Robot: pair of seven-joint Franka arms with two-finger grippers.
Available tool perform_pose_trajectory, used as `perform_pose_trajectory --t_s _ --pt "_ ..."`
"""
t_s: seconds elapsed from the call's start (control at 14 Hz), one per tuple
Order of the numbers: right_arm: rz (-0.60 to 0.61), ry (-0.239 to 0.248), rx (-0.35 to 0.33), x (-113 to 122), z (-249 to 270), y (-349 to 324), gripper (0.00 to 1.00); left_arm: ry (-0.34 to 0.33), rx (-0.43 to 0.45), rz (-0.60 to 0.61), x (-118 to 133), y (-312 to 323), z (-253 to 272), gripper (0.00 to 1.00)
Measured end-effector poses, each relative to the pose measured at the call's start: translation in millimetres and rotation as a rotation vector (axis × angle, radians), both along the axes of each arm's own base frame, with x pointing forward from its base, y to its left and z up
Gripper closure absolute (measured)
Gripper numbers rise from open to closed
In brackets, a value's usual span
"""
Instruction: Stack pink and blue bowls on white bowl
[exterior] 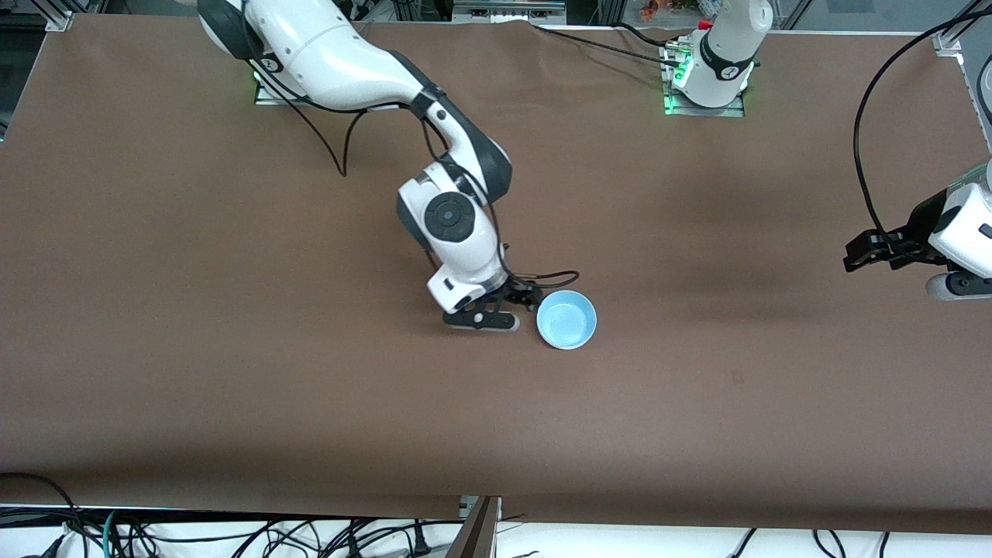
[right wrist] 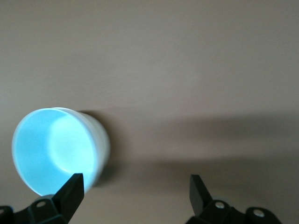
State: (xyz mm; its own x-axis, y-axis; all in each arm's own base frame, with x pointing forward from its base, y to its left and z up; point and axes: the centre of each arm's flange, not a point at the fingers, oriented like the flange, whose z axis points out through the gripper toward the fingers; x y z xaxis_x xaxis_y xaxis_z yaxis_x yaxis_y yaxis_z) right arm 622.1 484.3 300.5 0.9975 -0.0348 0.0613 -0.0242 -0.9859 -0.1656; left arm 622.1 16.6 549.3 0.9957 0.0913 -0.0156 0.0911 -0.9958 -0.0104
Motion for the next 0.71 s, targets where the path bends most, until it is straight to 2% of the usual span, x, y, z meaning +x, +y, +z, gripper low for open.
perform_pose_trajectory --t_s 0.07,0.21,0.29,0.36,0.57,0.71 --pt "0.068 0.016 -0.044 11 19 -26 0.0 0.0 0.0 0.0 0 0 0 0.3" --pt "0.18 0.062 -0.137 28 54 -82 0.0 -0.001 0.0 -0.002 0 0 0 0.16" --pt "0.223 0.088 -0.177 33 70 -107 0.0 -0.003 0.0 -0.013 0 0 0 0.05" --pt "0.261 0.11 -0.206 36 85 -128 0.0 -0.004 0.0 -0.031 0 0 1 0.0" --pt "0.332 0.195 -0.256 33 134 -185 0.0 -0.009 0.0 -0.067 0 1 2 0.0" --pt "0.313 0.241 -0.257 34 166 -236 0.0 -0.024 0.001 -0.07 2 2 8 0.0"
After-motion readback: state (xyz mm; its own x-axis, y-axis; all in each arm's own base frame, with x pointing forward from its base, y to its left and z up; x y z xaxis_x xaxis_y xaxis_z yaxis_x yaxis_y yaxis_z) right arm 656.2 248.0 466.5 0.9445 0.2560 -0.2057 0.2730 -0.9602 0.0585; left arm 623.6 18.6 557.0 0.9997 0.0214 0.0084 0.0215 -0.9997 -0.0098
